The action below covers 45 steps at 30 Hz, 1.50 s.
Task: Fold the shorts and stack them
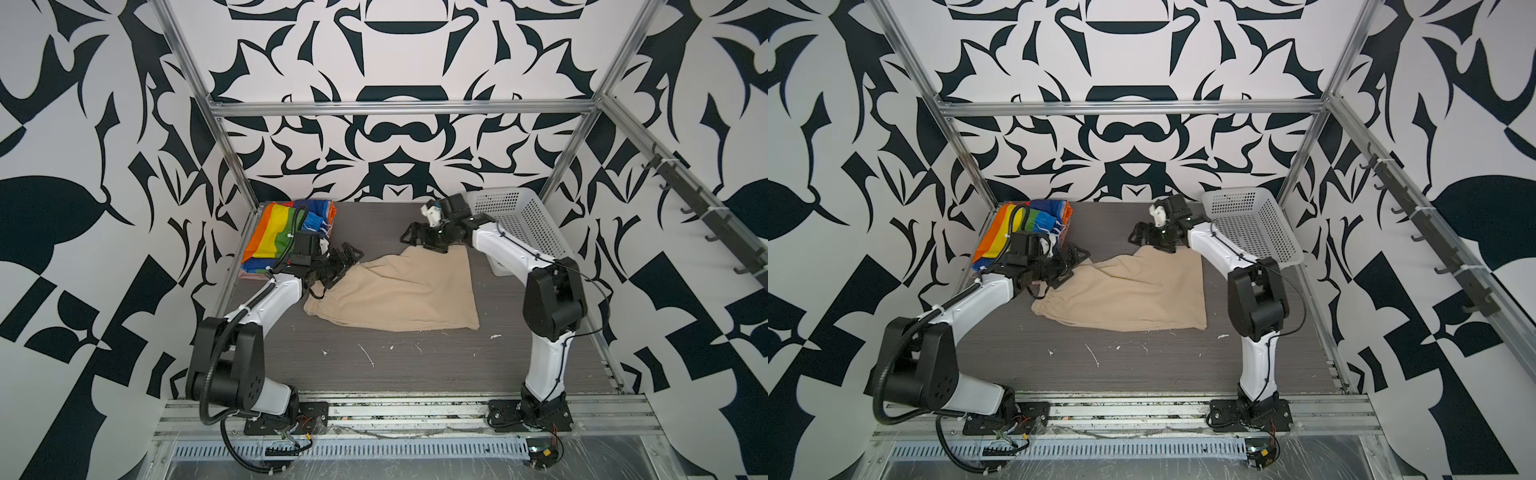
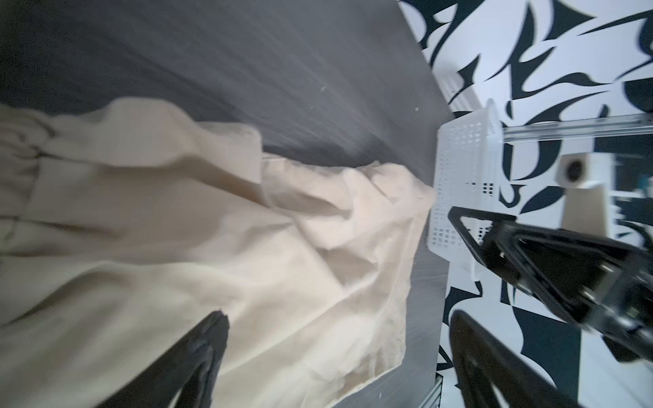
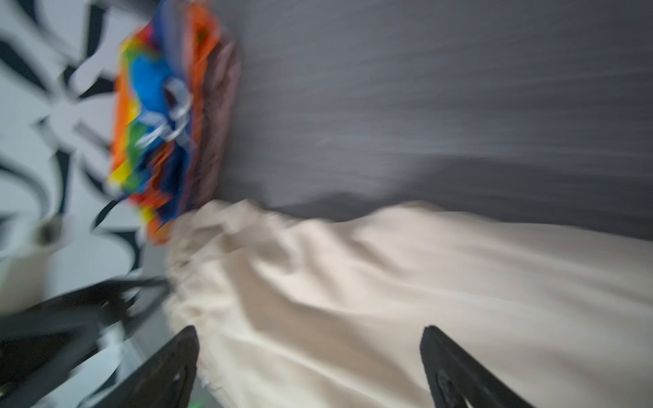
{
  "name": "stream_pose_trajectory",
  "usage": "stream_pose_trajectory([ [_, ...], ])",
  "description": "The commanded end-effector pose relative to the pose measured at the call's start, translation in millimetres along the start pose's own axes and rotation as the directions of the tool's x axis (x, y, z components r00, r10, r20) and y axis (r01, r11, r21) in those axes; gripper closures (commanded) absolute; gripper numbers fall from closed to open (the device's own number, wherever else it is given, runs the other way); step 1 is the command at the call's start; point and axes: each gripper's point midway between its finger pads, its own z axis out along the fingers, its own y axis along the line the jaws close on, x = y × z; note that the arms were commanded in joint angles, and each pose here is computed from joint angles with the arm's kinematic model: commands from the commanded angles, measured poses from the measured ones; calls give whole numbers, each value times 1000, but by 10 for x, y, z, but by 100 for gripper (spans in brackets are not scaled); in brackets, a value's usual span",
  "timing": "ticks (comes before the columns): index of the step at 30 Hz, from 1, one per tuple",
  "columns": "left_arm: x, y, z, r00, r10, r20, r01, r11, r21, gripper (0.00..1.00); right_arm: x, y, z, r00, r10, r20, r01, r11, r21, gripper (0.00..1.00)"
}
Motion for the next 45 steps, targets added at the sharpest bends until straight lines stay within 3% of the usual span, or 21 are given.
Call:
stream_pose_trajectory([
  [1,50,212,77,1000,-28,-6,28,999,-41,1,90,273,312,997,-17,-69,6,988,-154,0],
  [5,132,427,151,999,-37,-28,35,996,-85,1,147,295,595,992,-29,-119,0,971,-238,0],
  [11,218,652,133,997,-66,-41,61,992,-113,1,151,-404,885,986,2,-167,-18,995,-94,0],
  [18,410,938,-16,994,-86,-63,74,983,-168,1,-151,-1462,735,989,114,-89,-109,992,59,0],
  [24,619,1103,-78,991,-110,-82,92,976,-195,0,-404,-1821,496,994,103,-44,-95,984,152,0],
  [28,504,947,-167,996,-79,-46,70,982,-173,1,-624,-1583,221,999,43,-32,-37,987,154,0],
  [33,202,273,-247,1000,-16,-16,16,999,-41,1,-747,-1045,-305,999,-10,52,4,992,124,0],
  [38,47,-329,-131,997,73,-17,-73,997,28,1,-231,-878,-454,999,31,27,-34,994,106,0],
  [45,-129,-271,370,995,56,-80,-54,998,19,1,682,-881,-258,993,77,-84,-68,992,105,0],
])
